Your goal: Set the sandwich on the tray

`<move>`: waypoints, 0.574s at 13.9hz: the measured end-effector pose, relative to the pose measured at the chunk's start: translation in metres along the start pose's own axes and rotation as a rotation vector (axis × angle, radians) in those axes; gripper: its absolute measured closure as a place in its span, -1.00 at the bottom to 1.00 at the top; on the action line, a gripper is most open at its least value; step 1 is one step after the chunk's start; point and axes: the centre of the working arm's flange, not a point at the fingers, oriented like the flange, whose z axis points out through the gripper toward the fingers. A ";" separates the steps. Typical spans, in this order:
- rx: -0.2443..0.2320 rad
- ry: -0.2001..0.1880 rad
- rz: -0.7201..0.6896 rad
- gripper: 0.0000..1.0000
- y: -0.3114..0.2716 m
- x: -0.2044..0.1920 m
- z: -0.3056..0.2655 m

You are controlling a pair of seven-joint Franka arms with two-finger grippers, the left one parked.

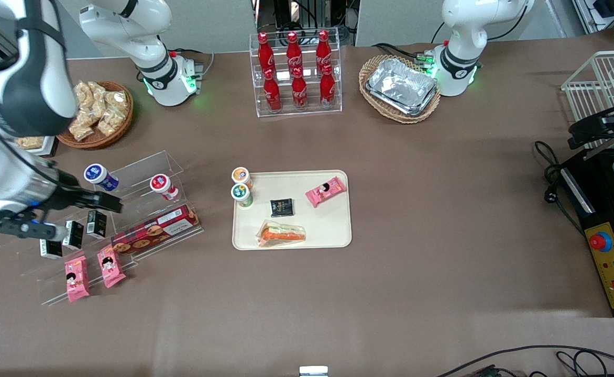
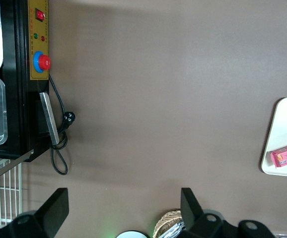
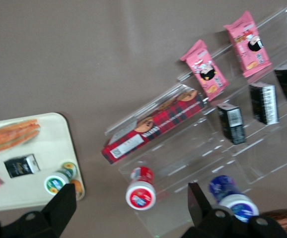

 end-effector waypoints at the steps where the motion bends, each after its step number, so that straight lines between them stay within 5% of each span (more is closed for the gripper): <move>1: 0.000 -0.001 -0.030 -1.00 0.016 -0.001 -0.007; 8: -0.029 -0.035 -0.089 -1.00 0.055 -0.035 -0.050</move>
